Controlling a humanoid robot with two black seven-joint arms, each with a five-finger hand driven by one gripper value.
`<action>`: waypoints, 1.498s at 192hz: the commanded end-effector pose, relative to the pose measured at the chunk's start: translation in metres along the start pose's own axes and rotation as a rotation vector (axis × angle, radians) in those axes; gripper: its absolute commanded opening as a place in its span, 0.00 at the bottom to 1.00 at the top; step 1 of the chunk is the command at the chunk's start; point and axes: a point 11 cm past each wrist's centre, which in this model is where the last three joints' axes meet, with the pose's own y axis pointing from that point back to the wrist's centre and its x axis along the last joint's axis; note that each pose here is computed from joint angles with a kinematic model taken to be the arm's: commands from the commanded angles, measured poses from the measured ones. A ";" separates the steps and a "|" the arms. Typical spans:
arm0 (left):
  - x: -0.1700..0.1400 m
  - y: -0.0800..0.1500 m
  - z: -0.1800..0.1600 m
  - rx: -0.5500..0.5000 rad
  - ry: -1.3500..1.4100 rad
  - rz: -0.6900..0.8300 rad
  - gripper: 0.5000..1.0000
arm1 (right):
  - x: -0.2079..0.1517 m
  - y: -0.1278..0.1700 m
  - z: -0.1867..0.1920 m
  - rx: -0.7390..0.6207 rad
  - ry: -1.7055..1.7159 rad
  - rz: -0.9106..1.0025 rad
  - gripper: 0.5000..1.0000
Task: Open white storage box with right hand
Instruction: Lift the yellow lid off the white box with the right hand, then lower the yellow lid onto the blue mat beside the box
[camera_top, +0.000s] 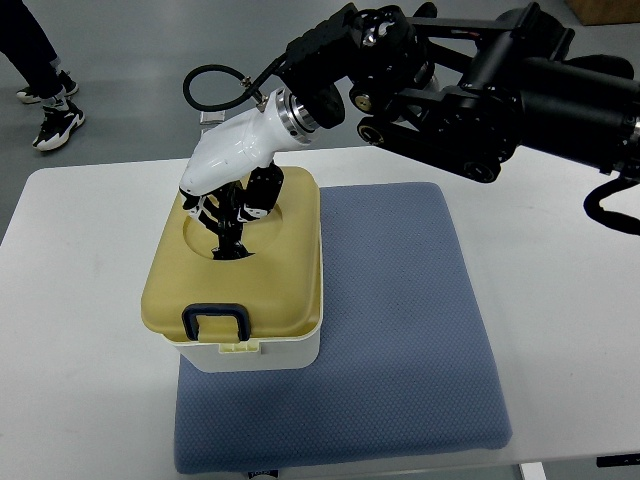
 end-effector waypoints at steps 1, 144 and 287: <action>0.000 0.000 0.000 0.000 0.000 0.000 1.00 | 0.009 0.008 0.001 -0.010 0.011 0.005 0.00; 0.000 0.000 0.000 0.000 0.000 0.000 1.00 | 0.052 0.151 0.049 -0.198 -0.011 0.196 0.00; 0.000 0.000 0.000 0.000 0.000 0.000 1.00 | -0.116 0.193 0.120 -0.425 -0.086 0.143 0.00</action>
